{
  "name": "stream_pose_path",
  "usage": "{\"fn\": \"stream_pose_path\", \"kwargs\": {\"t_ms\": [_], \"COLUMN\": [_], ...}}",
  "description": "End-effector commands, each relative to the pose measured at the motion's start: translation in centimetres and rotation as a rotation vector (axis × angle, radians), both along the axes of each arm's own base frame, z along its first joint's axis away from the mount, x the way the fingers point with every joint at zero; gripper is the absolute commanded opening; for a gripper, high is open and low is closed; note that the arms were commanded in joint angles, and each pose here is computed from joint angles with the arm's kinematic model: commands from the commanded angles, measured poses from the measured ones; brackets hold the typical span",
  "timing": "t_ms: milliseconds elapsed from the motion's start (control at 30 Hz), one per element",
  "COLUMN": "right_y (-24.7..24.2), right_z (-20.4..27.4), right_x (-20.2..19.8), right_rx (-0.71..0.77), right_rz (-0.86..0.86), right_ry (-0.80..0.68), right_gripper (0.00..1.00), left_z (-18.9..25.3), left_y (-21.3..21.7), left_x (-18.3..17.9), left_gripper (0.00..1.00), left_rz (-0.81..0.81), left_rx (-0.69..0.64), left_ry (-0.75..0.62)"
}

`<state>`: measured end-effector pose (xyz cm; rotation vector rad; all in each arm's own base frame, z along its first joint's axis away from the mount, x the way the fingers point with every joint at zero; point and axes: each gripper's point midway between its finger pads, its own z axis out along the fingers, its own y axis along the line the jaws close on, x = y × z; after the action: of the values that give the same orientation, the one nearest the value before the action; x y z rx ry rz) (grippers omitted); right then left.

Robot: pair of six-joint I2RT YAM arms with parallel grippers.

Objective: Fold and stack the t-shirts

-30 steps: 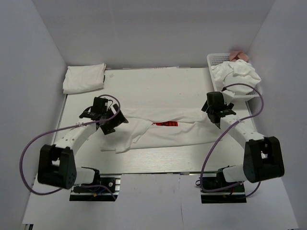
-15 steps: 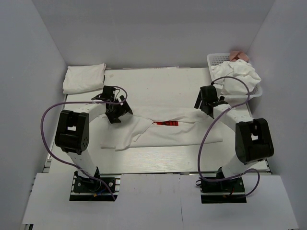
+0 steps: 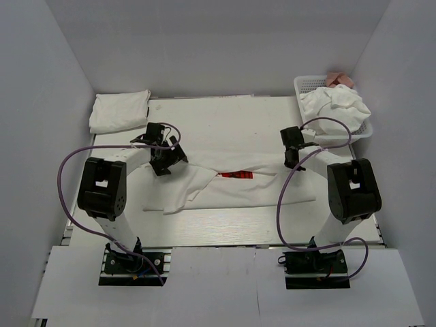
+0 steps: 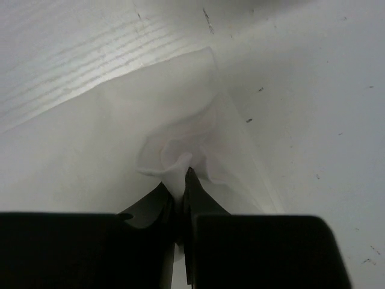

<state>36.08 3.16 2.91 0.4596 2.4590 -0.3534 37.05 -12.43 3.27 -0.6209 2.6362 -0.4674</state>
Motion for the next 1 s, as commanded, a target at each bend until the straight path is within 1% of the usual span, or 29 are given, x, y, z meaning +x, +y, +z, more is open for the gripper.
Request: {"fn": "stream_pose_path", "kwargs": {"t_ms": [0,67,167,233,300,433,533,633,667,700,800,833,867,967], "right_y": [0.6,1.3,1.8,1.8,1.3,0.8,1.0,1.5,1.9,2.4,2.1,2.4,2.3,1.2], "right_z": [5.4,7.4,10.6,12.1,12.6,11.8,9.9,9.1,10.2,10.4,12.2,12.1,12.9,12.1], "right_x": [4.5,6.7,8.9,9.6,9.8,9.7,9.7,10.6,11.9,12.2,13.1,12.9,13.2,13.0], "right_rx": [0.020,0.051,0.073,0.093,0.085,0.069,0.088,0.121,0.148,0.190,0.229,0.244,0.256,0.261], "right_rz": [-0.012,0.003,0.010,0.002,-0.008,-0.004,0.023,0.076,0.090,0.122,0.143,0.161,0.163,0.151], "right_ry": [-0.195,-0.272,-0.396,-0.450,-0.457,-0.426,-0.379,-0.397,-0.483,-0.500,-0.610,-0.622,-0.673,-0.651], "right_gripper": [0.07,0.00,0.00,0.00,0.00,0.00,0.00,0.00,0.00,0.00,0.00,0.00,0.00,0.00], "left_z": [-3.6,-3.4,-3.2,-2.9,-3.0,-3.0,-3.1,-3.1,-3.1,-3.1,-3.7,-3.7,-4.0,-4.0], "left_y": [3.5,3.6,3.6,3.7,4.1,4.3,4.5,4.7,4.9,4.9,5.0,5.0,5.0,5.1], "left_x": [-3.6,-4.0,-4.2,-4.3,-4.5,-4.7,-4.9,-4.9,-4.8,-4.8,-5.5,-5.5,-5.7,-5.9], "left_gripper": [0.99,0.99,0.99,0.99,0.99,0.99,0.99,0.99,0.99,0.99,0.99,0.99,0.99,0.99], "left_rz": [0.042,0.041,0.041,0.041,0.050,0.053,0.056,0.060,0.063,0.063,0.061,0.061,0.060,0.059], "left_rx": [0.165,0.167,0.168,0.167,0.192,0.203,0.213,0.223,0.231,0.231,0.237,0.237,0.239,0.241], "left_ry": [0.134,0.144,0.147,0.146,0.154,0.163,0.170,0.168,0.167,0.167,0.195,0.195,0.204,0.213]}}
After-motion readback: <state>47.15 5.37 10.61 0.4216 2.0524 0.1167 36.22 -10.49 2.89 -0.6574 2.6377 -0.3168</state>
